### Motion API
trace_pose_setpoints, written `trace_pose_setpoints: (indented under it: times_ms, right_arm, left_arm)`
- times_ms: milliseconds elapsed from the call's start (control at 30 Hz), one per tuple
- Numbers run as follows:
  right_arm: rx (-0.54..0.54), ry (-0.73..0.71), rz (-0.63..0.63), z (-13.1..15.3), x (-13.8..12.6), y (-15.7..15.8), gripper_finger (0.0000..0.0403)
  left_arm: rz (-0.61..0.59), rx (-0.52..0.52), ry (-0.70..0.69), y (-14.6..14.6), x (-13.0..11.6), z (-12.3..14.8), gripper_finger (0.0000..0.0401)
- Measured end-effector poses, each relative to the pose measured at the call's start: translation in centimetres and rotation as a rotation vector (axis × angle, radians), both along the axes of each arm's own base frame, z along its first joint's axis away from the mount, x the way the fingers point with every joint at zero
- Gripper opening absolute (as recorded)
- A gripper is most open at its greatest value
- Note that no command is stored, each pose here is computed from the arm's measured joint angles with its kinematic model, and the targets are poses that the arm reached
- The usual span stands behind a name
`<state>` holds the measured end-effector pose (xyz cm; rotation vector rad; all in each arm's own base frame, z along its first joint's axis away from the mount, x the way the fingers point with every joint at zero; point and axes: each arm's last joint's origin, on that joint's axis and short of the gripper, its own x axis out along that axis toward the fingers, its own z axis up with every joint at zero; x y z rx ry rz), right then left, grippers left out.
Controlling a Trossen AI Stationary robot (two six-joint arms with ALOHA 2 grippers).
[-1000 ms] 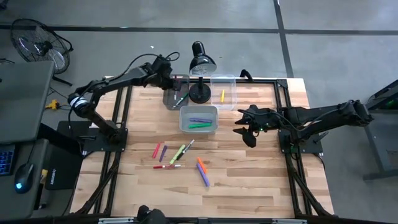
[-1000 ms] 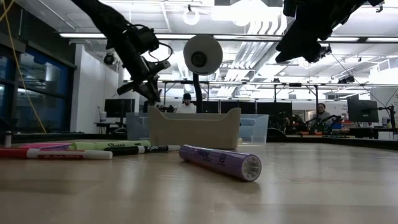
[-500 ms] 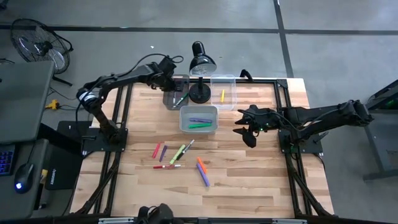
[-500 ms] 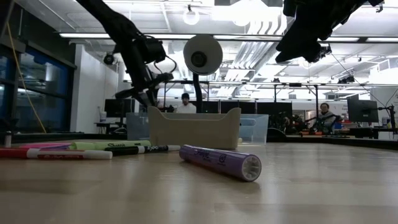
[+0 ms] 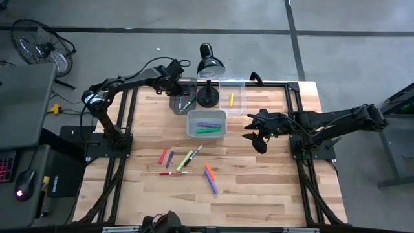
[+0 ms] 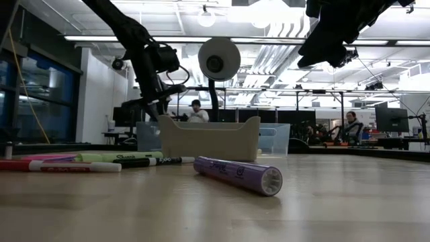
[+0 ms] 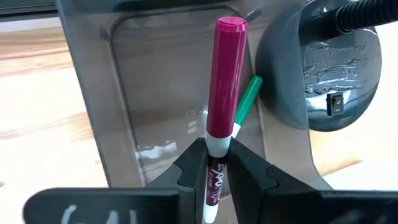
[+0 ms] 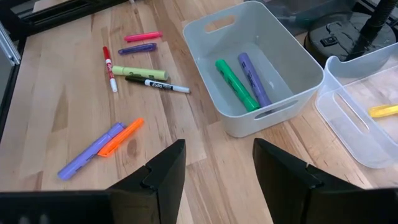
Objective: Pick & Place Markers
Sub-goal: Put the medium maroon marker into the black bin, then put the small pink marker into the transparent bin
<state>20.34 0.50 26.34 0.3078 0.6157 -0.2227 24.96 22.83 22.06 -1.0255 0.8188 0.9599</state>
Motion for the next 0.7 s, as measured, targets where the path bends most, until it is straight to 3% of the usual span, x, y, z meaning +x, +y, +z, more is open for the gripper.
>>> trace_pose_setpoints:
  times_ms: [333, 700]
  right_arm:
    - [0.000, 0.000, 0.000, 0.00, 0.00, 0.00, 0.0176]
    - [0.001, 0.008, 0.002, -0.06, -0.04, 0.01, 0.0176]
  left_arm:
    - [-0.033, -0.015, -0.007, -0.10, 0.01, -0.02, 0.0058]
    - [-0.086, -0.030, -0.026, -0.20, 0.09, -0.01, 0.0140]
